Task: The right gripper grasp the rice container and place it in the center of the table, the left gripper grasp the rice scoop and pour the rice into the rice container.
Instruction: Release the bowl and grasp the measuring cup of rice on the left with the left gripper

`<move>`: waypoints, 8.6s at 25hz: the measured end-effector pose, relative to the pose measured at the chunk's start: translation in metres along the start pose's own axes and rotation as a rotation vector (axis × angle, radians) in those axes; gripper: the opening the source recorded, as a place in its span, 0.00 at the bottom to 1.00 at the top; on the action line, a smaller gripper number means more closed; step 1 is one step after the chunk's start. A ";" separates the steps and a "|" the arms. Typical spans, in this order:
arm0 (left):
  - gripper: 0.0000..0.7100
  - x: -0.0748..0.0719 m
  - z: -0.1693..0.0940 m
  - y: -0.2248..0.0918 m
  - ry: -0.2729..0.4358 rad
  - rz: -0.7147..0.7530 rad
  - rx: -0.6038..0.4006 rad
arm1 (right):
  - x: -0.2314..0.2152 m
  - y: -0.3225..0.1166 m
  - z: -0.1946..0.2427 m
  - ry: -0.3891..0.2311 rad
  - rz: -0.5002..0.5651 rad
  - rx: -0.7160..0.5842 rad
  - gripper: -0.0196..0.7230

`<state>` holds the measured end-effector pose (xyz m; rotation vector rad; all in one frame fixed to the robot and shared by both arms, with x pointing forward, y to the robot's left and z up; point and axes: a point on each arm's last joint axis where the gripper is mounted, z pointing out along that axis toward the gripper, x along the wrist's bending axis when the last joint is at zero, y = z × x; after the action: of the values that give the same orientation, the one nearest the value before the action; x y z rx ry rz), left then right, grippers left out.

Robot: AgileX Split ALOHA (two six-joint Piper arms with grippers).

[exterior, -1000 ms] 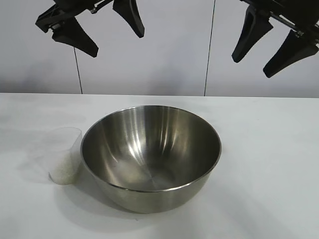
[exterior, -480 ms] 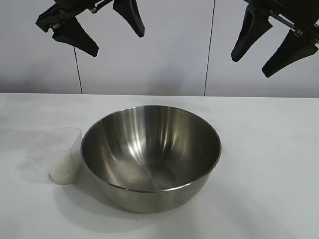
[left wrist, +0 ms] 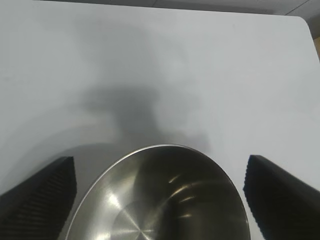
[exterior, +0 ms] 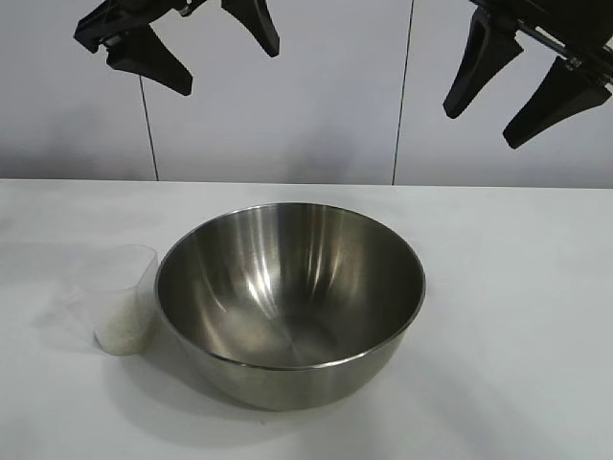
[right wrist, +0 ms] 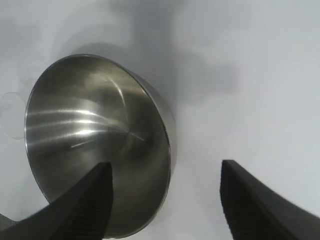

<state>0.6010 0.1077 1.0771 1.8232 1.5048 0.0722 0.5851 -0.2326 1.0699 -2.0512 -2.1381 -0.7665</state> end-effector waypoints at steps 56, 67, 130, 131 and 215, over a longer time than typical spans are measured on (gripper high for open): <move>0.92 0.049 -0.093 -0.072 0.191 0.197 -0.484 | 0.000 0.005 0.000 -0.004 0.001 -0.051 0.61; 0.92 0.068 -0.087 -0.124 0.236 0.263 -0.474 | 0.000 0.005 0.000 -0.004 0.001 -0.051 0.61; 0.92 0.159 0.011 -0.281 0.386 0.208 -0.325 | 0.000 0.006 0.000 -0.005 0.001 -0.063 0.61; 0.92 0.160 0.013 -0.280 0.387 0.214 -0.324 | 0.000 0.006 0.000 -0.005 0.001 -0.063 0.61; 0.21 0.169 0.057 -0.230 0.427 0.111 -0.499 | -0.001 0.008 0.000 -0.009 0.000 -0.089 0.61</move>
<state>0.4918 0.2288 0.8362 1.5324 1.4871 0.8597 0.5928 -0.2337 1.0722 -2.1006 -2.1459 -0.8689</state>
